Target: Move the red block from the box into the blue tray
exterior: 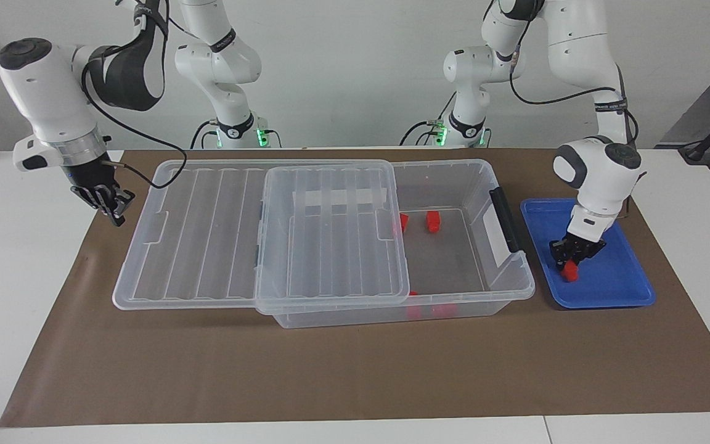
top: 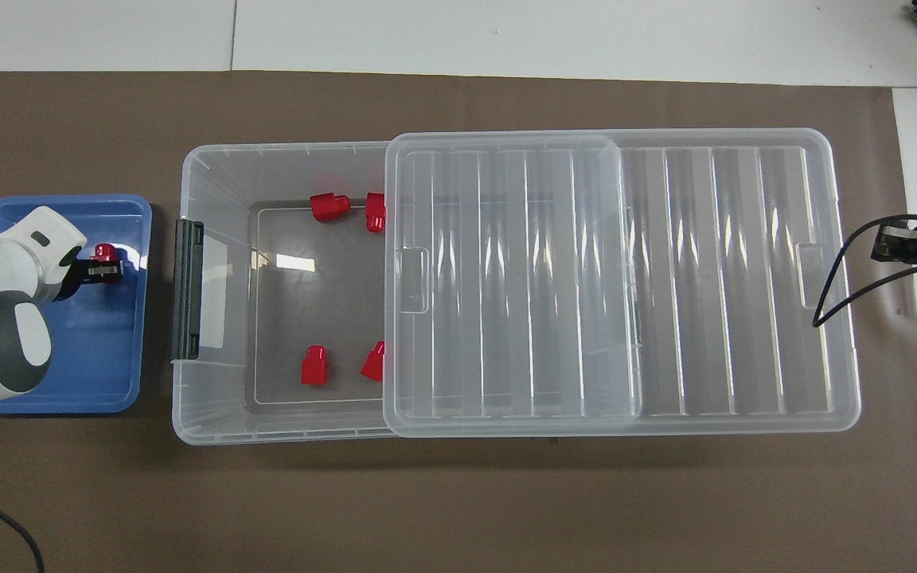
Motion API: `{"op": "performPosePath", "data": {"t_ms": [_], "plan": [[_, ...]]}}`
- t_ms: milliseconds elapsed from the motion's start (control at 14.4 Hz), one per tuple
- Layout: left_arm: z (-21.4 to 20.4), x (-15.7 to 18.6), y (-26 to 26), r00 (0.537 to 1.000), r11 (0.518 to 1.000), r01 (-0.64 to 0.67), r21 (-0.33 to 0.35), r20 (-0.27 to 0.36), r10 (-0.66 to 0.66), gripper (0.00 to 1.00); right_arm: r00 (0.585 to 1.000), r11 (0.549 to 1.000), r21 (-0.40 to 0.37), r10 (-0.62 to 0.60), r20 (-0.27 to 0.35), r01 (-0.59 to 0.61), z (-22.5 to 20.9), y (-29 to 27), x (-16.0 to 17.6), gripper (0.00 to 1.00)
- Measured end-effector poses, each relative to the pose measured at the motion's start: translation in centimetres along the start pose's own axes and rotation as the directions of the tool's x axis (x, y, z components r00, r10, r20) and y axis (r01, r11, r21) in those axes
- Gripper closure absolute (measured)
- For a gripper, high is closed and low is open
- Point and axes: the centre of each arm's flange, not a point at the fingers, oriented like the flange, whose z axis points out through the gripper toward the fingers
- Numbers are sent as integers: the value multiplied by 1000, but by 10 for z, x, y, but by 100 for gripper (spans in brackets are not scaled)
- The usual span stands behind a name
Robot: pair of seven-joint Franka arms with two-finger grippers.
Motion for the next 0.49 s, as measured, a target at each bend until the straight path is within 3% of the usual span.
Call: {"op": "performPosePath", "data": {"t_ms": [416, 486], "plan": [[0, -1, 0, 1000, 1000, -7, 1, -5, 7, 66, 998, 998, -5, -57, -18, 57, 43, 6, 15, 99], [3, -2, 1, 1000, 1000, -10, 0, 0, 10, 59, 998, 998, -5, -62, -17, 62, 43, 3, 15, 99]]}}
